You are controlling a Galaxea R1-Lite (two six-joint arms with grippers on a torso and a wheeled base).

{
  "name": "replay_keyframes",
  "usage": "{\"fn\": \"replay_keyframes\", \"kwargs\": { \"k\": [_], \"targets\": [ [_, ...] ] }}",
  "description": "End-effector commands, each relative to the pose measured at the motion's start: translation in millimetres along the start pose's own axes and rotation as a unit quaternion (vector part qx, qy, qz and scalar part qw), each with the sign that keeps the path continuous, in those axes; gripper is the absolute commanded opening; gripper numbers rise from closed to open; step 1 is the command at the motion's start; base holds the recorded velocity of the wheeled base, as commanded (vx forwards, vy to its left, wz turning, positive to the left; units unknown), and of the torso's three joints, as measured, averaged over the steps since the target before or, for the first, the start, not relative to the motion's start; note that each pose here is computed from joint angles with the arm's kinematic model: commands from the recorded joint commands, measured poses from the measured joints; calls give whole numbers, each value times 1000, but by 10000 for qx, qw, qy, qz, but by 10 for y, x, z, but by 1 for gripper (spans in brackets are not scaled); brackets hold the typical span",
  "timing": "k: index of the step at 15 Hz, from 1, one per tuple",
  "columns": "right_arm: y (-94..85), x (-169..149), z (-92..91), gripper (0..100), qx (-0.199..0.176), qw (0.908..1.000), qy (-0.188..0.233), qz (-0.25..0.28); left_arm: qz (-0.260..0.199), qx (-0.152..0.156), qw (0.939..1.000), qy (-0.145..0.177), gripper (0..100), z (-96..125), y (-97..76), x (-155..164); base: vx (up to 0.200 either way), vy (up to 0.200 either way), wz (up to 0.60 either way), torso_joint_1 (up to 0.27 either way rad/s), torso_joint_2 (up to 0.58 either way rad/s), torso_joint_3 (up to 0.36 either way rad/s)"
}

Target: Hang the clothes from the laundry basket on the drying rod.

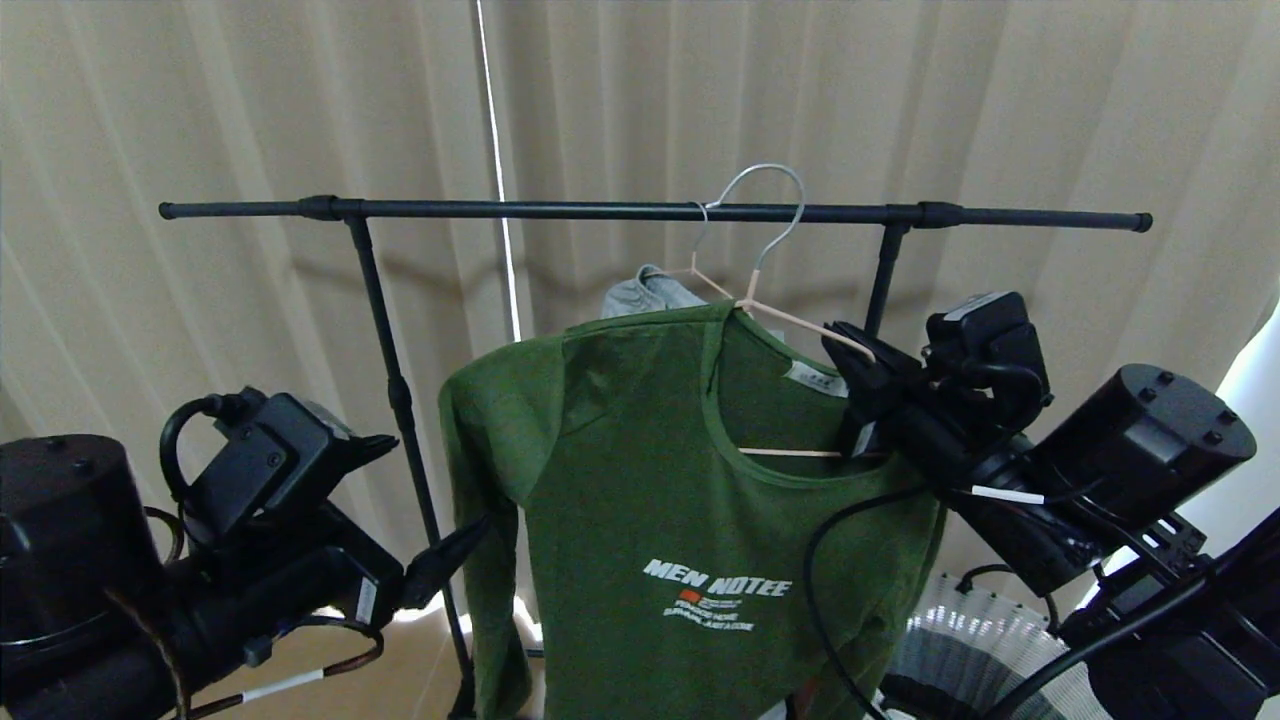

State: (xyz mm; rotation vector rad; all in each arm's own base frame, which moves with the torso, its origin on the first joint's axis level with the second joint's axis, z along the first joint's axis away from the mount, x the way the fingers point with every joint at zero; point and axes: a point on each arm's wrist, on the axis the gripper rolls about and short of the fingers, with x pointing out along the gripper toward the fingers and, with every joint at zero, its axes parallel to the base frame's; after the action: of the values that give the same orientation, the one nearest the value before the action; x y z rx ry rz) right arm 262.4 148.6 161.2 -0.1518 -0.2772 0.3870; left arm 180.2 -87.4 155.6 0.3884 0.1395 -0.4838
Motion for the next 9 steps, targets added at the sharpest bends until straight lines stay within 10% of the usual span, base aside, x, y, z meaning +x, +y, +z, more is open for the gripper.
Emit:
{"fn": "replay_keyframes", "kwargs": {
  "k": [1, 6, 7, 9],
  "targets": [
    [-23, -36, 101, 0, 18, 9998, -174, -30, 110, -42, 9997, 232, 100, -64, 55, 121, 0, 0, 0, 0, 0, 0],
    [-51, -86, 195, 0, 31, 9995, -300, -60, 233, -55, 9996, 138, 100, -5, 110, 151, 0, 0, 0, 0, 0, 0],
    [-52, -114, 196, 0, 28, 9996, -287, -17, 222, -56, 9996, 167, 0, -4, 113, 202, 0, 0, 0, 0, 0, 0],
    [-59, -147, 232, 0, 28, 9994, -349, 79, 215, -51, 9995, 230, 0, -21, 113, 249, 0, 0, 0, 0, 0, 0]
  ]
}}
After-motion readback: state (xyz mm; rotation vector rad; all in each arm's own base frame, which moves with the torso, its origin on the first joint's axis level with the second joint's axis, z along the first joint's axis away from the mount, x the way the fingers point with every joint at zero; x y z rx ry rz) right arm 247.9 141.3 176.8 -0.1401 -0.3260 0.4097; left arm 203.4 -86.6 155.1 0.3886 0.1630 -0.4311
